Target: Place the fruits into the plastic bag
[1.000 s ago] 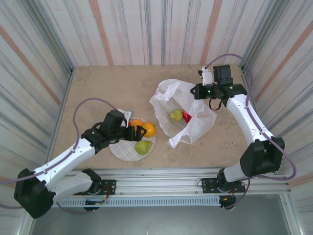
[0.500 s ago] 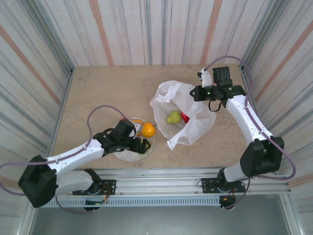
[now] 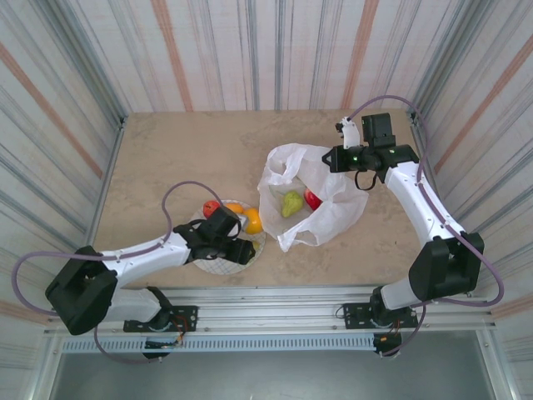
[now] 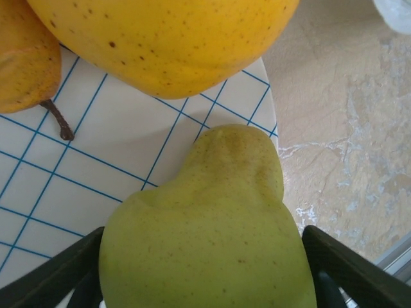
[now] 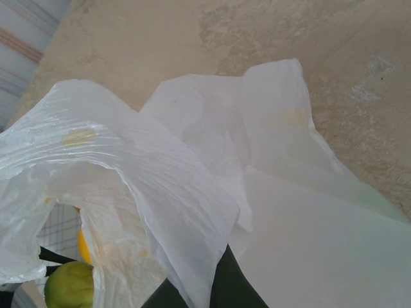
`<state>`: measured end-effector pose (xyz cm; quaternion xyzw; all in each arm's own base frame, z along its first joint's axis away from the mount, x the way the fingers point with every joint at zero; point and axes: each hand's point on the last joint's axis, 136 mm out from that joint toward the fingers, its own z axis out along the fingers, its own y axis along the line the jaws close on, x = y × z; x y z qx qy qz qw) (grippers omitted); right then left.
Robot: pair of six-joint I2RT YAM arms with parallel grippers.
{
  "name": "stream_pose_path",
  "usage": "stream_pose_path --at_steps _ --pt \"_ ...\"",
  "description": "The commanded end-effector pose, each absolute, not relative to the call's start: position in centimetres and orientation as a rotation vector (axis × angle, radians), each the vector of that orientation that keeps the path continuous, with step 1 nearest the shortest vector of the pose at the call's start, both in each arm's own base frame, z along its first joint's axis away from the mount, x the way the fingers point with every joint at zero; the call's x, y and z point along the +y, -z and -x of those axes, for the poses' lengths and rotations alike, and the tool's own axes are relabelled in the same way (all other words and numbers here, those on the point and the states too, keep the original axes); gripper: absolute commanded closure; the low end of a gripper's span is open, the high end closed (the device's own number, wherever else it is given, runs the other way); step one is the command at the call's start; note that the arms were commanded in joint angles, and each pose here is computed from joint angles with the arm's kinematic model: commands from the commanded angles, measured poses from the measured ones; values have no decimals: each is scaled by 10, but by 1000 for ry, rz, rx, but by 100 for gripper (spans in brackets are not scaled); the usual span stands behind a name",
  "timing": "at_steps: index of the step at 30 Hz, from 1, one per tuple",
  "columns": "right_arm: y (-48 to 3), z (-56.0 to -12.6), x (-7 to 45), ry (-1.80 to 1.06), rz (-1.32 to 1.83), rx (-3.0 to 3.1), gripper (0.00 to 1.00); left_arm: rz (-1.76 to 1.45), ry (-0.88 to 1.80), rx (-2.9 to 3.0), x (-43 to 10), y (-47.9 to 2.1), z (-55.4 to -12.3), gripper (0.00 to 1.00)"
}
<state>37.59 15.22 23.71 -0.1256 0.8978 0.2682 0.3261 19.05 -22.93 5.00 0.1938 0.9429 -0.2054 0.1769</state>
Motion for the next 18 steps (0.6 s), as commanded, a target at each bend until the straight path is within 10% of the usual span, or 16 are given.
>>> stream_pose_path --at_steps 1,18 --pt "-230 -371 156 -733 323 2383 100 -565 575 2677 -228 -44 -187 29" --pt "-230 -369 157 -733 323 2383 100 -528 657 2429 -221 -112 -190 42"
